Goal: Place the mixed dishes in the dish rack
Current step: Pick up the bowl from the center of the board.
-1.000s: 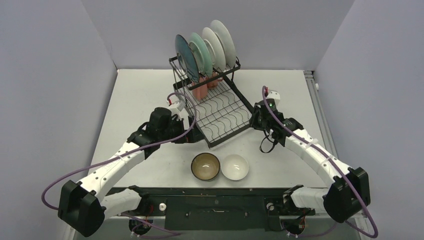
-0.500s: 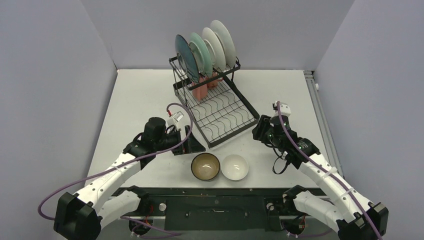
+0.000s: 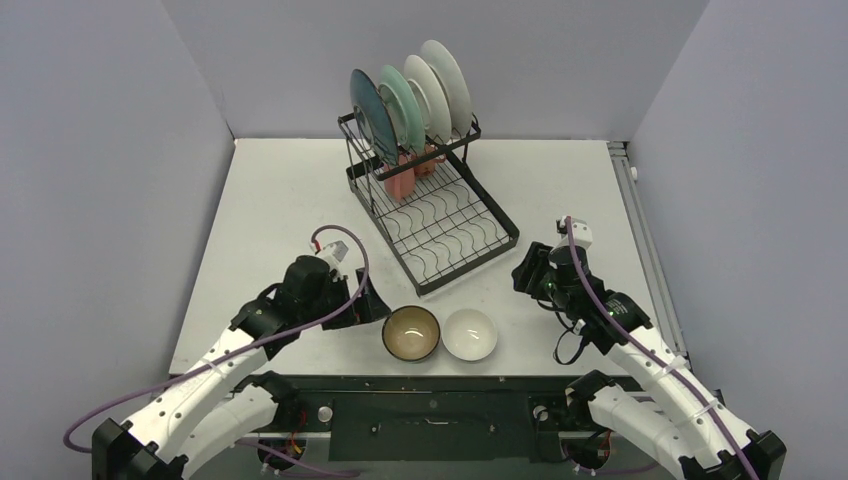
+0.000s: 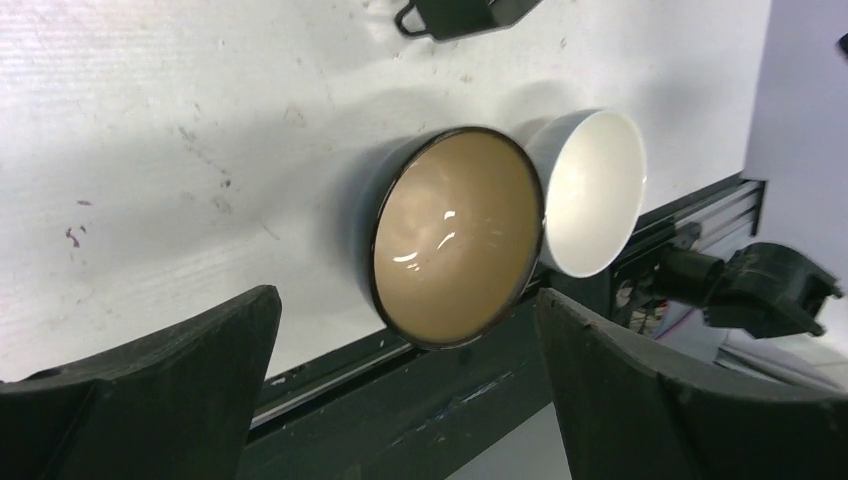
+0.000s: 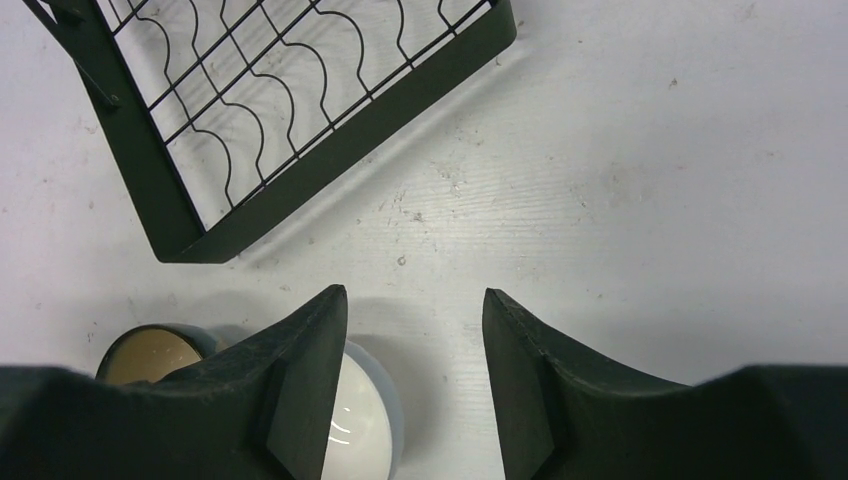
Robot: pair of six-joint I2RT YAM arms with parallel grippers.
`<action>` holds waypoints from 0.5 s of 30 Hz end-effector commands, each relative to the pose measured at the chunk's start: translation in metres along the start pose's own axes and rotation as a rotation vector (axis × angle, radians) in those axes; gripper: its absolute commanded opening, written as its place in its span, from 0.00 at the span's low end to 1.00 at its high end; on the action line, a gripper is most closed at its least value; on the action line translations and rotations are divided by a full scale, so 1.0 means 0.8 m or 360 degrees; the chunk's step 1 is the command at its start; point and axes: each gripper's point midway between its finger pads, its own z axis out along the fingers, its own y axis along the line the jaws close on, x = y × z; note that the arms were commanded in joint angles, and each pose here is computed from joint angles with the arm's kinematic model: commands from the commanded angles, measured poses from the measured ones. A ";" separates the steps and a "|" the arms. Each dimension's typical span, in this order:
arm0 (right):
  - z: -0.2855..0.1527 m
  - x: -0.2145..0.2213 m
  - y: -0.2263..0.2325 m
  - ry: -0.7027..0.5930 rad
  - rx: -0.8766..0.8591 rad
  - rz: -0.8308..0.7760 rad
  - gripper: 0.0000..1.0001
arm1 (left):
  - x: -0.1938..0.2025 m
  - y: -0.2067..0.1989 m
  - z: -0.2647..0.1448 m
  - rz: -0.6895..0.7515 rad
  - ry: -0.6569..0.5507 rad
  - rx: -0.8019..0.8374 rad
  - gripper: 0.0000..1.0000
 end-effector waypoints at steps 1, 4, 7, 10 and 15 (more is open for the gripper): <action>0.001 -0.002 -0.006 -0.0036 0.0044 0.0001 0.49 | 0.013 0.014 -0.001 0.0055 -0.0054 -0.0187 0.96; 0.003 0.000 -0.007 -0.0029 0.0045 -0.0001 0.49 | 0.029 0.016 0.005 0.0100 -0.0039 -0.0268 0.96; 0.006 0.001 -0.006 -0.0027 0.0043 0.0002 0.49 | 0.033 0.016 0.011 0.0130 -0.0054 -0.0314 0.97; 0.007 0.003 -0.008 -0.0015 0.0057 -0.0004 0.49 | 0.045 0.015 0.024 0.0165 0.0002 -0.0340 0.98; 0.008 0.009 -0.014 -0.0012 0.0074 -0.0001 0.49 | 0.050 0.022 0.045 0.0182 0.0021 -0.0395 0.98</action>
